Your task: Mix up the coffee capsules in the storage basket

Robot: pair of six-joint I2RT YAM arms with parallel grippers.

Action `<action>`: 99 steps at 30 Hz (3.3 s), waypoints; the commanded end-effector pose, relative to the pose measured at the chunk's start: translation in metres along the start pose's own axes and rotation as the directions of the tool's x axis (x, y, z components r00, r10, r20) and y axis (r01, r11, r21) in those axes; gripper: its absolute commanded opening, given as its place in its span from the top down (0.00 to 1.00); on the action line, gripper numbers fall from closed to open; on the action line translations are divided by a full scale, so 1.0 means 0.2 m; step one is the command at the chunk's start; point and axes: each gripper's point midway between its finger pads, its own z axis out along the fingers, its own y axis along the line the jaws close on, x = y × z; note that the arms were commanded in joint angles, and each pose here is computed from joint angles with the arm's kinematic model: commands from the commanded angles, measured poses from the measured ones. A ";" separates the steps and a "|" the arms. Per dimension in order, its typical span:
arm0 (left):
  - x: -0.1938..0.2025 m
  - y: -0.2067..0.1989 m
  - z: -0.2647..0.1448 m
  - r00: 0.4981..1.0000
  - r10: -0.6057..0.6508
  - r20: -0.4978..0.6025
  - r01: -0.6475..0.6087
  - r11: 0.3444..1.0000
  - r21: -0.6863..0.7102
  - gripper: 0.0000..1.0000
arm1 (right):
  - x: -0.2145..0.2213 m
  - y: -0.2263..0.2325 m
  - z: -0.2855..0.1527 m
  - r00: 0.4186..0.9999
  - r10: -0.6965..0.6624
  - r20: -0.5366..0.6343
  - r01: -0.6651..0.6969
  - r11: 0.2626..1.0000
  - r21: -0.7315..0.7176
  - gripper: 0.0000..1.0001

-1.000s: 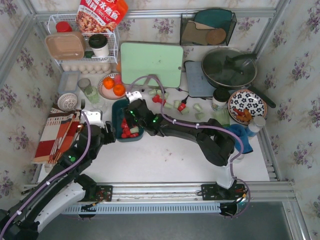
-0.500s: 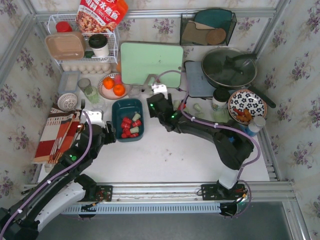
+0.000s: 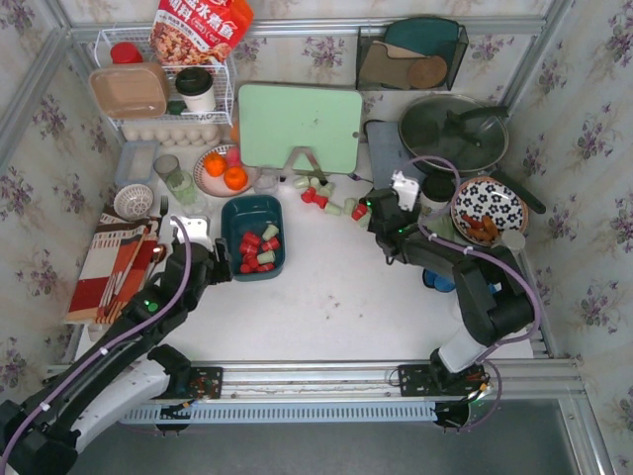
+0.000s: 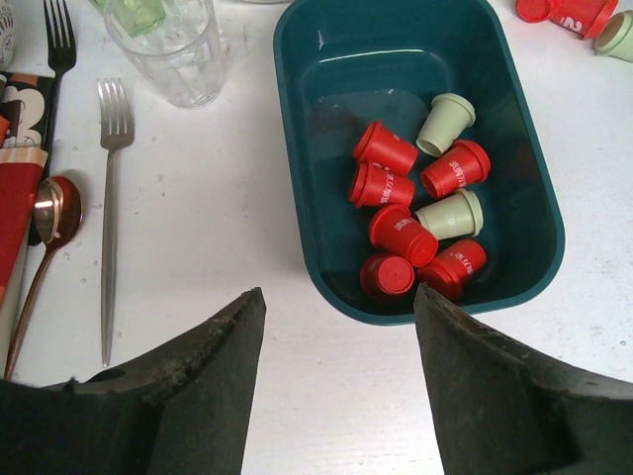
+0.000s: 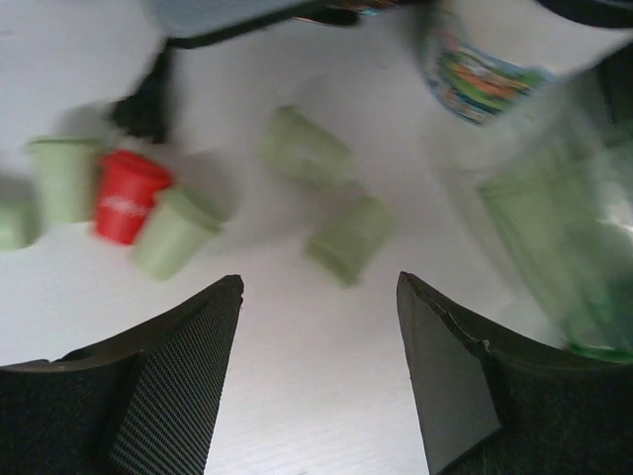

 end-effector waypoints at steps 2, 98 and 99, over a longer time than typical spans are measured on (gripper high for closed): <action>-0.05 -0.02 0.03 0.999 0.003 0.032 -0.003 1.000 0.004 0.35 | 0.02 -0.17 0.08 0.991 0.136 0.004 -0.136 0.989 0.066 0.30; -0.10 -0.38 0.20 0.995 0.000 -0.100 0.023 0.974 0.224 0.35 | -0.19 0.44 -0.62 0.917 -0.096 0.388 0.237 0.912 -0.334 0.26; -0.11 -0.42 0.23 0.993 0.007 -0.115 0.020 0.972 0.236 0.35 | -0.20 0.39 -0.61 0.917 -0.075 0.392 0.215 0.920 -0.327 0.26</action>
